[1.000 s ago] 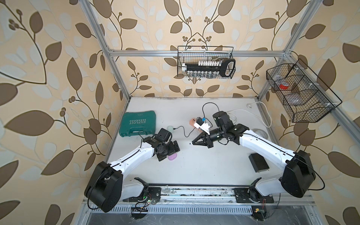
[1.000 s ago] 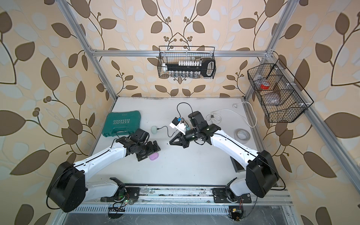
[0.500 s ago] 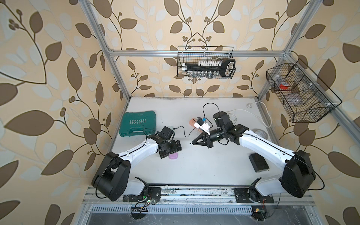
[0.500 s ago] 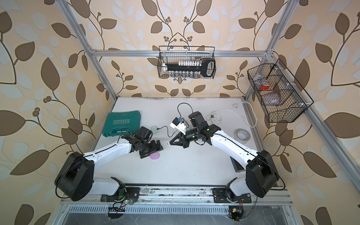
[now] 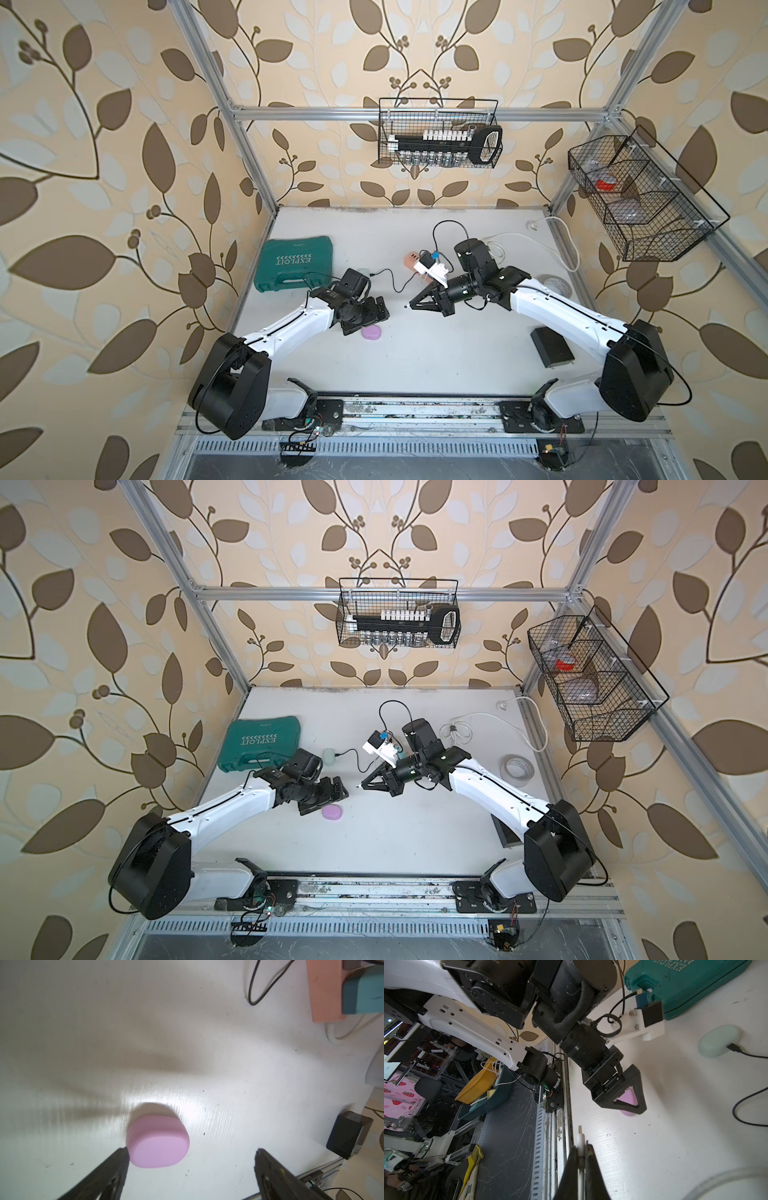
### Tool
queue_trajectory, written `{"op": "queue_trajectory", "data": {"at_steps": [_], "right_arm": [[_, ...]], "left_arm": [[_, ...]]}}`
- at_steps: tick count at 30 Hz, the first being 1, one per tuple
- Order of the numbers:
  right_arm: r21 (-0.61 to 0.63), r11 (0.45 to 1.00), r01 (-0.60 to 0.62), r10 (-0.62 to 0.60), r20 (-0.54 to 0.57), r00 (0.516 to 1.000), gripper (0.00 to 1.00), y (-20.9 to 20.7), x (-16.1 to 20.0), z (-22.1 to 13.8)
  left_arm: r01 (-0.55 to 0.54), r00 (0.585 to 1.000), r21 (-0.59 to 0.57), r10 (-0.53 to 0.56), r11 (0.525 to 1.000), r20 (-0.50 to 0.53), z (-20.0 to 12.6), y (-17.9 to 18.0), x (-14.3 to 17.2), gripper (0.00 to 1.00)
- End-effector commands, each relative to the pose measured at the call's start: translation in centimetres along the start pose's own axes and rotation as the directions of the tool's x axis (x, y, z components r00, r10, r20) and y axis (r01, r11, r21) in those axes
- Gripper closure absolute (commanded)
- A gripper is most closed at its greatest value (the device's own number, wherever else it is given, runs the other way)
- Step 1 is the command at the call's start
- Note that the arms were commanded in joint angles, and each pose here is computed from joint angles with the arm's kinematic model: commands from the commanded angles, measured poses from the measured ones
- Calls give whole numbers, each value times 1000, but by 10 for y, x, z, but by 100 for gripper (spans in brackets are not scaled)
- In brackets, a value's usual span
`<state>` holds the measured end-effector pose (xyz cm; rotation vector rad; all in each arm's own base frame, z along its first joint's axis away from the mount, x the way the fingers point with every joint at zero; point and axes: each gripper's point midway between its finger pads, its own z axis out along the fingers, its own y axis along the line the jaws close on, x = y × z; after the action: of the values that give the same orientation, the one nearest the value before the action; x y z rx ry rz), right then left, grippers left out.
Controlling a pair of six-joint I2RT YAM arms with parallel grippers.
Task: Charge the bluetooth headset
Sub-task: Pick up the bluetooth headset from the center of the board.
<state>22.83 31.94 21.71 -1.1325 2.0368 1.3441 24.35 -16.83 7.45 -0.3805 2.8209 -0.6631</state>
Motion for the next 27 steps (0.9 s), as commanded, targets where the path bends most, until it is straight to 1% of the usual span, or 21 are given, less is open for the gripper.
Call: {"op": "queue_trajectory", "data": {"at_steps": [1,7,12,14,16,20,24,27], "right_arm": [[-19,1000,3,-3,8,1000,94,5,1,-2],[-20,1000,2,-2,7,1000,94,6,2,-2],[-19,1000,6,-6,8,1000,94,7,3,-4],[-19,1000,7,-7,8,1000,94,8,3,-4],[-19,1000,6,-6,8,1000,94,7,3,-4],[-17,1000,9,-9,7,1000,94,7,4,-4],[-17,1000,5,-5,7,1000,94,5,4,-2],[-20,1000,2,-2,5,1000,94,4,4,-1]], "left_arm": [[-9,1000,-24,9,1000,2,-4,8,5,4],[-9,1000,-86,11,996,20,-7,9,-7,3],[-5,1000,-128,3,992,-17,2,6,-14,4],[-12,999,-139,8,990,-32,3,4,-17,7],[-7,997,-171,-5,985,-71,8,7,-14,9],[-17,997,-252,-3,968,-80,2,14,-5,7],[-30,995,-317,-1,948,-96,4,22,8,6],[-32,994,-331,-4,943,-107,11,25,14,8]]}}
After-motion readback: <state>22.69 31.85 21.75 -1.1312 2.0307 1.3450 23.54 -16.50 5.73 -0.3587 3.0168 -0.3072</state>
